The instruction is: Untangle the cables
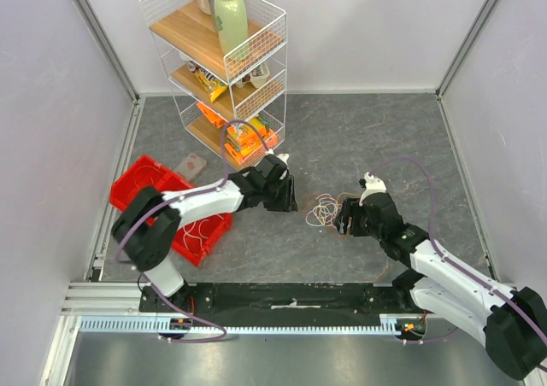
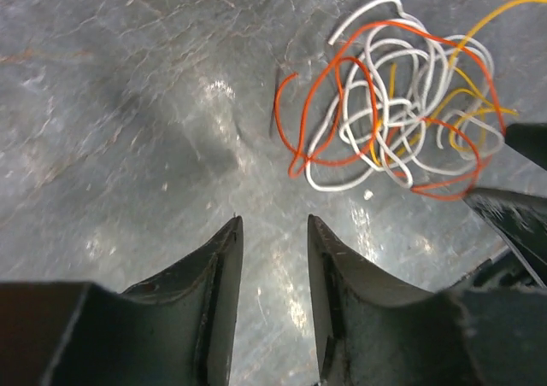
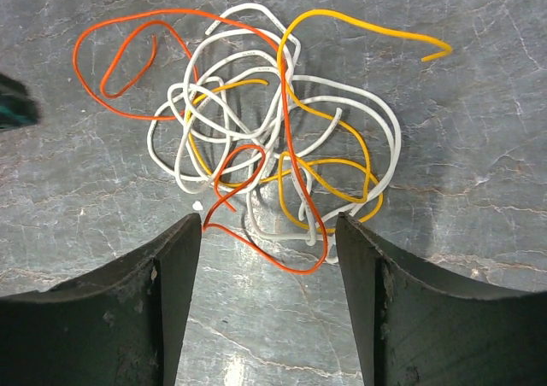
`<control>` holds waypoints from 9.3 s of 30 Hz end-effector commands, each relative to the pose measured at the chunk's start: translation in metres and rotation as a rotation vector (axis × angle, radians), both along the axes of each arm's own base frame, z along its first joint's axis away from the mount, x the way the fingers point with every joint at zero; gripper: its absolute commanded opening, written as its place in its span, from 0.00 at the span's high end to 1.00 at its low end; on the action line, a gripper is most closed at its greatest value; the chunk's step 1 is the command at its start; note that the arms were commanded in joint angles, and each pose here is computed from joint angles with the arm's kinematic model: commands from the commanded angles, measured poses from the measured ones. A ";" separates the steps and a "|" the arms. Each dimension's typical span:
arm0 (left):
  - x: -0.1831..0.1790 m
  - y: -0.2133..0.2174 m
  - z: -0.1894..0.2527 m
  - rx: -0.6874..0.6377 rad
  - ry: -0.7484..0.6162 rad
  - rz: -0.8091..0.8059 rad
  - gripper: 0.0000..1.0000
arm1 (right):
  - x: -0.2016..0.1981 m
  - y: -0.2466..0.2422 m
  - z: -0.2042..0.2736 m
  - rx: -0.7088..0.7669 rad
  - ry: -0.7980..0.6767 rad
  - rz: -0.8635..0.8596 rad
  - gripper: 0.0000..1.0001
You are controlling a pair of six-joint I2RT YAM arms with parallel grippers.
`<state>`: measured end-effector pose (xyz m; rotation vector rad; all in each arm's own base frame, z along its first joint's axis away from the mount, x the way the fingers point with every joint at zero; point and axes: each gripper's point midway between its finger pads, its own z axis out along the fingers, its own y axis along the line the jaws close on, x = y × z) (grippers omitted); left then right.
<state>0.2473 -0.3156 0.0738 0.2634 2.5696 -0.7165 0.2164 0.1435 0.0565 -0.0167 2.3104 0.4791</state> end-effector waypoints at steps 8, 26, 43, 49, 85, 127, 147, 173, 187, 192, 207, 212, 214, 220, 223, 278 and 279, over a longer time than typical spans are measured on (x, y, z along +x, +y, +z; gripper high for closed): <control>0.026 -0.053 -0.032 -0.086 0.044 -0.050 0.53 | 0.003 -0.001 -0.007 0.002 -0.027 -0.002 0.29; 0.013 0.060 0.225 -0.175 -0.652 0.065 0.99 | 0.031 -0.003 -0.025 -0.132 0.045 -0.054 0.36; -0.060 0.167 0.393 -0.321 -0.908 0.210 0.98 | 0.040 -0.016 -0.018 -0.174 -0.010 -0.119 0.69; -0.063 0.203 0.398 -0.244 -0.932 0.322 0.98 | 0.039 -0.011 -0.014 -0.149 -0.026 -0.090 0.72; 0.076 0.446 0.359 0.424 -0.731 1.357 0.98 | 0.030 0.000 -0.002 -0.076 -0.084 -0.004 0.71; 0.055 0.454 0.020 0.135 0.172 1.606 0.89 | 0.029 0.003 -0.008 -0.084 -0.059 0.012 0.71; 0.031 0.208 0.137 -0.289 -0.227 0.642 0.13 | 0.029 0.014 -0.026 -0.104 0.029 0.072 0.69; -0.050 0.019 0.024 -0.126 -0.023 0.087 0.34 | -0.051 0.107 -0.007 0.103 -0.021 0.476 0.96; -0.030 0.006 -0.022 0.054 0.045 0.079 0.51 | -0.052 0.105 -0.005 0.116 -0.034 0.478 0.94; -0.036 -0.002 -0.019 0.020 0.068 0.039 0.98 | -0.052 0.101 -0.006 0.112 -0.037 0.461 0.91; -0.085 -0.010 0.200 -0.543 -0.211 -0.206 0.98 | -0.037 0.096 0.017 0.116 -0.121 0.384 0.28; -0.086 0.004 0.221 -0.559 -0.246 -0.152 0.98 | -0.047 0.122 0.049 0.184 -0.186 0.529 0.25; -0.088 0.008 0.234 -0.614 -0.280 -0.141 0.98 | -0.048 0.134 0.058 0.234 -0.210 0.546 0.25; -0.093 0.018 0.267 -0.694 -0.323 -0.108 0.98 | -0.043 0.156 0.054 0.261 -0.167 0.492 0.25; -0.106 0.022 0.297 -0.755 -0.354 -0.163 0.98 | -0.024 0.141 0.029 0.139 -0.110 0.347 0.30; 0.065 0.315 0.354 0.366 -0.724 0.787 0.98 | 0.032 -0.020 -0.005 -0.211 -0.053 -0.113 0.28; 0.068 0.321 0.344 0.380 -0.707 0.809 0.98 | 0.032 -0.021 -0.005 -0.211 -0.055 -0.114 0.28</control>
